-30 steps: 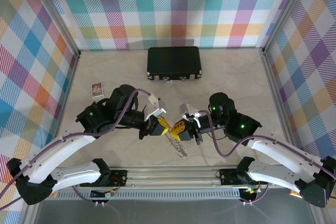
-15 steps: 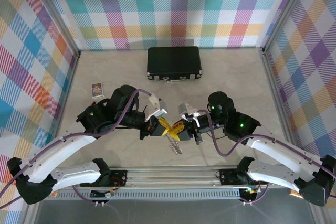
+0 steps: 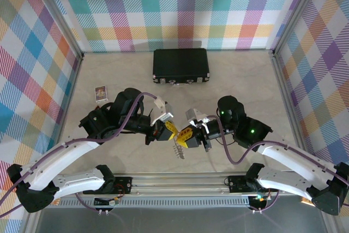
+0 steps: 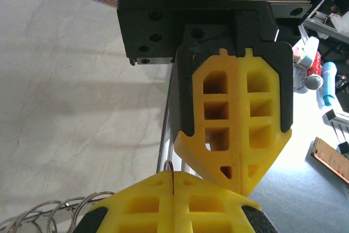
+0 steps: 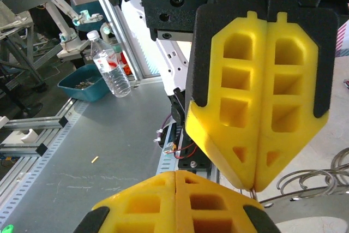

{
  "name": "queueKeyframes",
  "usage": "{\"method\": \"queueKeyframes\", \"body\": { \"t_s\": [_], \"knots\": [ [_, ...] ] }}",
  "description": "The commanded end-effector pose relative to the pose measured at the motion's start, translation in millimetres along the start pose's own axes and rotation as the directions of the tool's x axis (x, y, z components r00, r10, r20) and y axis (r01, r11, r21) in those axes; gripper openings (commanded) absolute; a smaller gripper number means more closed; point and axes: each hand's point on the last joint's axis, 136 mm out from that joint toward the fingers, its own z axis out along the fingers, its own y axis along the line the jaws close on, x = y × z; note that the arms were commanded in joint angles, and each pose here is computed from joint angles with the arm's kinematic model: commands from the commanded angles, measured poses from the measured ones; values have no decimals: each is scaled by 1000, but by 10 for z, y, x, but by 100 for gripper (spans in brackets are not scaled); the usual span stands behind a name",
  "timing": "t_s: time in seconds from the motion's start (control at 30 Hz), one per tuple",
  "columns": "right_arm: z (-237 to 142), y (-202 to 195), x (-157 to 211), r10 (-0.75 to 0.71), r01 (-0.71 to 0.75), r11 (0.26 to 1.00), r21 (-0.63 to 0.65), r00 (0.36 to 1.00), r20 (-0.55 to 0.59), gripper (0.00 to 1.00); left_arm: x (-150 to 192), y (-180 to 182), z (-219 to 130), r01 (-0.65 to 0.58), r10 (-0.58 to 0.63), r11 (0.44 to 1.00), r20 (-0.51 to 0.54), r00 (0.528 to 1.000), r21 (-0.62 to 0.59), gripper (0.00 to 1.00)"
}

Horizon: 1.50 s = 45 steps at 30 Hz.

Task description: Put the keys on the keyring

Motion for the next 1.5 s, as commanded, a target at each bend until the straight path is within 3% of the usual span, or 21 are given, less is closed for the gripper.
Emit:
{"method": "queueKeyframes", "body": {
  "t_s": [0.0,0.2,0.33,1.0,1.47],
  "knots": [
    [-43,115,-80,-44,44,999,-25,999,11,1,-144,-151,-63,-40,37,998,53,998,40,0],
    [-120,117,-100,-52,52,998,32,998,22,29,-134,-180,-73,-43,40,998,55,998,52,0],
    [-145,93,-108,-43,41,997,63,999,30,41,-124,-193,-82,-46,43,997,56,998,55,0],
    [-147,-30,-143,-36,32,991,127,999,33,43,-119,-212,-112,-57,54,997,59,997,53,0],
    [-135,-128,-106,-31,25,985,169,999,29,52,-132,-218,-110,-55,52,997,60,997,55,0]
  ]
}}
